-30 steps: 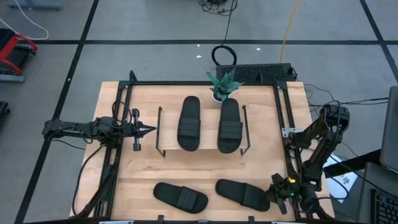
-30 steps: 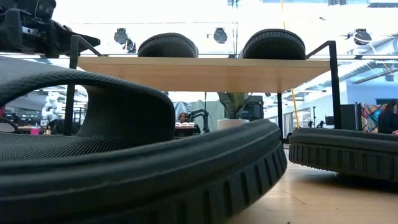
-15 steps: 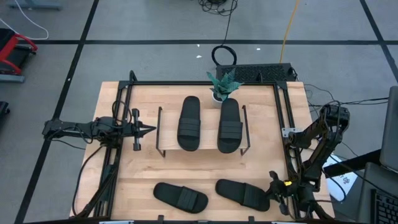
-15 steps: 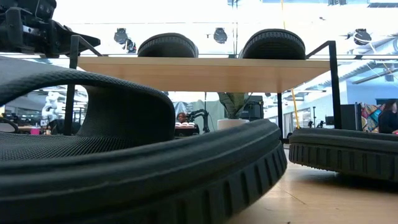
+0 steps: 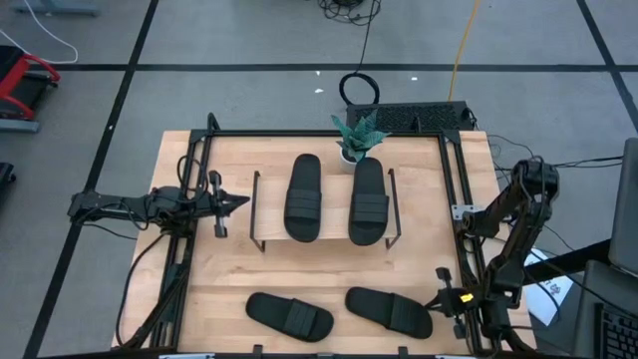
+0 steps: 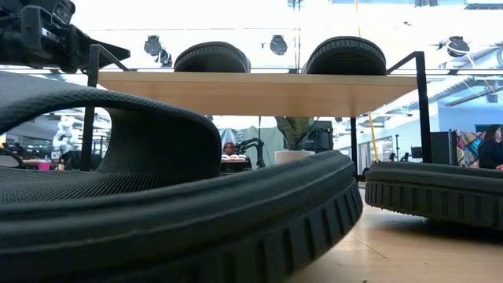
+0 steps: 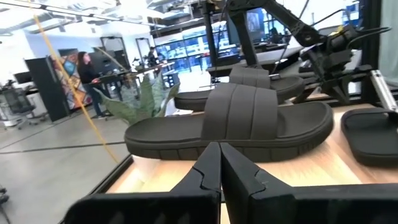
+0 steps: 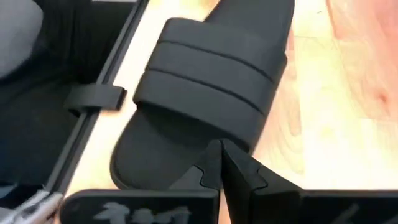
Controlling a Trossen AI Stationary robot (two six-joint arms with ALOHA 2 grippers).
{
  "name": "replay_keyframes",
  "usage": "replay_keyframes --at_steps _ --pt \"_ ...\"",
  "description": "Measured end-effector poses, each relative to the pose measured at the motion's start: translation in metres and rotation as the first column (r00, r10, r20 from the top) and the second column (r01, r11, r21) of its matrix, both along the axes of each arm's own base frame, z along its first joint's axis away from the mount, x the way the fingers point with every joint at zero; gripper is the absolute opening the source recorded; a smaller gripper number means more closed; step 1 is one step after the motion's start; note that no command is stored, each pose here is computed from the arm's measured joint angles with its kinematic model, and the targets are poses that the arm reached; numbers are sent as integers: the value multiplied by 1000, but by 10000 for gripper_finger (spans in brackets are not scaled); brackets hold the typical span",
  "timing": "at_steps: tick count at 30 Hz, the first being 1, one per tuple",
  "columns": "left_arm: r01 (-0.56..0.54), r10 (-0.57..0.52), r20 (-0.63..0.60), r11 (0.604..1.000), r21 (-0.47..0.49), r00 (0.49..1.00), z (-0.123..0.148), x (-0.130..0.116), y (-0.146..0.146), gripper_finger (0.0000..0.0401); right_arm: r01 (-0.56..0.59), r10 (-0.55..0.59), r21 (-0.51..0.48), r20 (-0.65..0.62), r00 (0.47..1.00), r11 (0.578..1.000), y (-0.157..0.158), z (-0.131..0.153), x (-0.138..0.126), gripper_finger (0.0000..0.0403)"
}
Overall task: Pick and place slides into the shelf
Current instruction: Put the right black slipper under the shelf
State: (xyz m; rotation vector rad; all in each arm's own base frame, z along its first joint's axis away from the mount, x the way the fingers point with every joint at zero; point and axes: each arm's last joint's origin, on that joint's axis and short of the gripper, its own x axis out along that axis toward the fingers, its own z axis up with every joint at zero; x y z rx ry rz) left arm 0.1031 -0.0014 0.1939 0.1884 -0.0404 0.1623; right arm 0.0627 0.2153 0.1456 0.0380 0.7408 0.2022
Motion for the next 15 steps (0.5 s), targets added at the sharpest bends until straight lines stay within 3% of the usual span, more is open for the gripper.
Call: replay_keyframes --at_steps 5,15 --pt "-8 8 0 1000 2 1000 0 0 0 13 -84 82 -48 -44 996 995 0 -1 0 0" --pt "-10 10 -9 1000 5 1000 -1 0 0 15 -108 107 -95 -11 994 990 -1 0 3 9"
